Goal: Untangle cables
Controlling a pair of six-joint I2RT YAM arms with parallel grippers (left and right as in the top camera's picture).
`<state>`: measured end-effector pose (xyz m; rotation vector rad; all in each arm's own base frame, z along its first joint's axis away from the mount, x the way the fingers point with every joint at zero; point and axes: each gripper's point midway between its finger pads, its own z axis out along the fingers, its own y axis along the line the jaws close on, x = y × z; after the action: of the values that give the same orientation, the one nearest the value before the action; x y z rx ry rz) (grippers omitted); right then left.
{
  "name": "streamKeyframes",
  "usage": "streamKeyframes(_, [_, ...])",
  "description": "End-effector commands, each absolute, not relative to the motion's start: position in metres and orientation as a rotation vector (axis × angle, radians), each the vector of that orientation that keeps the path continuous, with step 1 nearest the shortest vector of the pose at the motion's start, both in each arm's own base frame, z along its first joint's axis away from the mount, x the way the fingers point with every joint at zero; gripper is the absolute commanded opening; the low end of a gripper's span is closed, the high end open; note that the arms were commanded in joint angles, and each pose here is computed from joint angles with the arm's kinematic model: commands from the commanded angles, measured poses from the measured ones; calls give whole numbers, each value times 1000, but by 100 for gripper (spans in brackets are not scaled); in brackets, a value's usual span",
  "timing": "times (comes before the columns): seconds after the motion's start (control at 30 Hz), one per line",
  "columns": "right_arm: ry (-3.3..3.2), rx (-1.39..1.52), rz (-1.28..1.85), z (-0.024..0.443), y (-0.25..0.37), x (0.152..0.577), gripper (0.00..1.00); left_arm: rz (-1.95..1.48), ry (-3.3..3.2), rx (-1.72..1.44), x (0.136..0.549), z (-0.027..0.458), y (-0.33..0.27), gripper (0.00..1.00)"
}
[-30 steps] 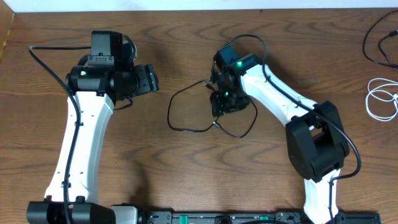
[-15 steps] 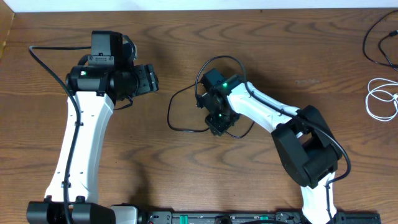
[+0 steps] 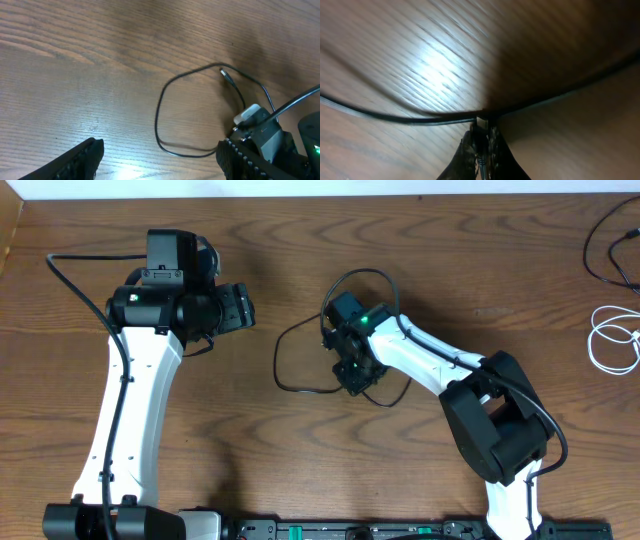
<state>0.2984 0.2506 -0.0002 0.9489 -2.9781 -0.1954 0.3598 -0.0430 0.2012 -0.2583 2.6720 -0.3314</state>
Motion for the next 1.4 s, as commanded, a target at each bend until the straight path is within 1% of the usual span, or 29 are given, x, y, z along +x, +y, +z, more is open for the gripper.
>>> streamKeyframes(0.0, [-3044,645,-60,4,227,305,1,-316,2661,-234,362,206,-41,77])
streamKeyframes(0.3, [-3228,371,-209,75,237,337,1,-317,2664,-235,362,206,-41,77])
streamKeyframes(0.43, [-3311,210,-295,94,236,356,1,-316,2668,-236,361,205,-41,77])
streamKeyframes(0.57, [-3355,13,-419,96,242,378,1,-316,2668,-236,361,205,-41,77])
streamKeyframes(0.67, [-3396,-59,-495,90,253,397,1,-316,2668,-236,361,205,-41,77])
streamKeyframes(0.77, [-3413,-72,-535,77,265,408,1,-316,2668,-236,361,205,-41,77])
streamKeyframes(0.9, [-3408,-58,-530,61,271,412,1,-316,2670,-236,360,205,-41,77])
streamKeyframes(0.93, [-3404,-57,-522,60,271,411,5,-316,2670,-236,360,205,-41,77])
streamKeyframes(1.0, [-3409,10,-509,60,270,410,24,-316,2669,-236,361,205,-41,77])
streamKeyframes(1.03, [-3411,30,-506,60,270,410,29,-316,2669,-236,361,205,-41,77])
streamKeyframes(1.07, [-3413,74,-497,60,269,410,37,-316,2668,-237,361,205,-41,77])
streamKeyframes(1.1, [-3409,113,-500,60,270,409,40,-316,2668,-236,361,205,-41,77])
streamKeyframes(1.27, [-3330,385,-642,67,282,401,45,-316,2667,-236,361,205,-41,77])
streamKeyframes(1.37, [-3322,437,-610,73,272,403,48,-317,2665,-235,362,205,-41,77])
